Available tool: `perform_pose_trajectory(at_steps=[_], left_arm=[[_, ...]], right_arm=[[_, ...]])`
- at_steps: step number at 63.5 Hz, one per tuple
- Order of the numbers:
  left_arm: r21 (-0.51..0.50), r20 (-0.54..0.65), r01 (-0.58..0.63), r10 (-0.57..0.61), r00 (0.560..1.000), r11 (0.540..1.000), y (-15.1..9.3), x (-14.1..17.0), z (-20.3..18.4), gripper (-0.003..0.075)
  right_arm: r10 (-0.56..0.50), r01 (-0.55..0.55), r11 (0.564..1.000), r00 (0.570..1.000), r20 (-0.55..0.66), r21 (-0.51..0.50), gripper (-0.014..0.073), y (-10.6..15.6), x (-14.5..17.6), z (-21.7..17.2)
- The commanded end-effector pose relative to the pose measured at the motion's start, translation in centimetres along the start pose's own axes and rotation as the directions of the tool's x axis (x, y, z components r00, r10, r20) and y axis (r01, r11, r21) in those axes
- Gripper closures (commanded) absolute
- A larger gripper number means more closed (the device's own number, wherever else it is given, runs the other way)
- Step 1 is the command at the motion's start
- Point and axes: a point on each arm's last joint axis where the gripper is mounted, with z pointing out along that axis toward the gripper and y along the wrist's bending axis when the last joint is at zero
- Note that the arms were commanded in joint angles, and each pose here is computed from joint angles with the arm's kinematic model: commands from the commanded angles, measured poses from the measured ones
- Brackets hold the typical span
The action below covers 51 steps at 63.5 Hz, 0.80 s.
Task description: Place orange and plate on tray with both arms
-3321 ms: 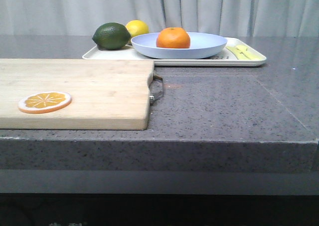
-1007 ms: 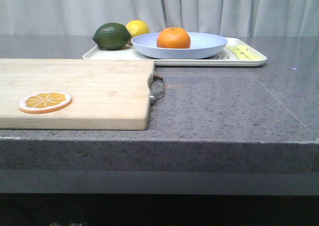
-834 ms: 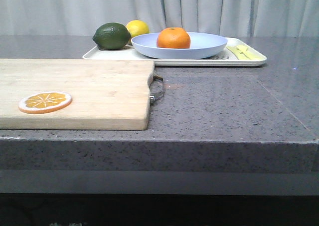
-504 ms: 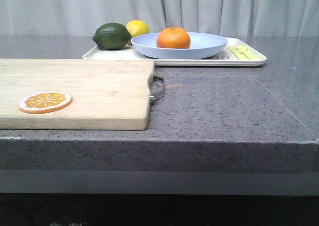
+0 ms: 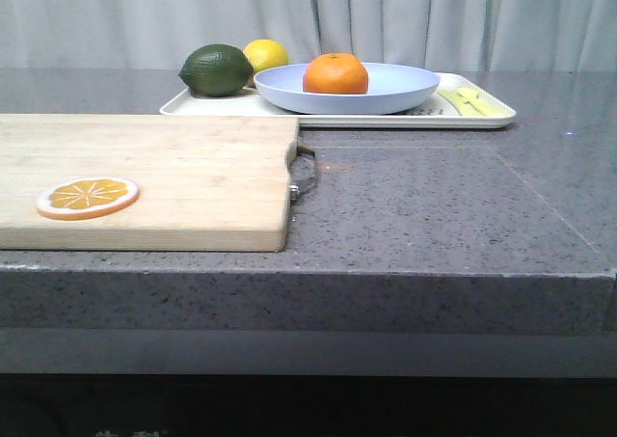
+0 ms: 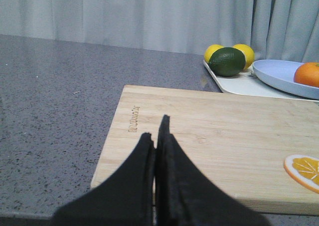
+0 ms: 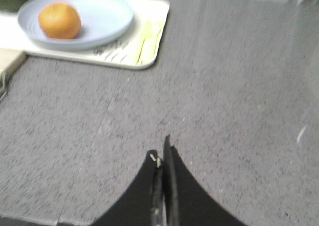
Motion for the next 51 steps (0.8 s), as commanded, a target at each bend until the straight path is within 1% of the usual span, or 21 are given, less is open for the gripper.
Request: perform_pose_trajectory(at_steps=[1,5,11,17,21,24,51], left_arm=[[0.005,0.101,0.009,-0.009,0.995,1.000,0.0,-0.7,-0.2,0.0738],[0.005,0.101,0.009,-0.009,0.995,1.000,0.0,-0.7,-0.2,0.0738],[0.005,0.101,0.009,-0.009,0.995,1.000,0.0,-0.7,-0.2,0.0738],[0.005,0.101,0.009,-0.009,0.995,1.000,0.0,-0.7,-0.2,0.0738],[0.005,0.101,0.009,-0.009,0.995,1.000,0.0,-0.7,-0.2,0.0738],[0.005,0.101,0.009,-0.009,0.995,1.000,0.0,-0.7,-0.2,0.0738],[0.005,0.101,0.009,-0.009,0.995,1.000,0.0,-0.7,-0.2,0.0738]], right_arm=[[-0.020,0.014,0.999,0.975,0.220,0.030,0.0663,-0.2,1.4,-0.4],[-0.021,0.011,0.999,0.960,0.278,0.036,0.0663,-0.3,3.6,-0.3],[-0.022,0.007,0.999,0.947,0.321,0.049,0.0663,-0.4,6.9,0.2],[-0.025,0.001,0.998,0.932,0.361,0.067,0.0663,-0.5,8.9,0.7],[-0.027,-0.003,0.997,0.925,0.378,0.079,0.0663,-0.6,9.7,0.9],[-0.027,-0.003,0.997,0.931,0.363,0.082,0.0663,-0.6,9.9,0.9],[-0.029,-0.008,0.995,0.932,0.361,0.098,0.0663,-0.7,10.0,0.9]])
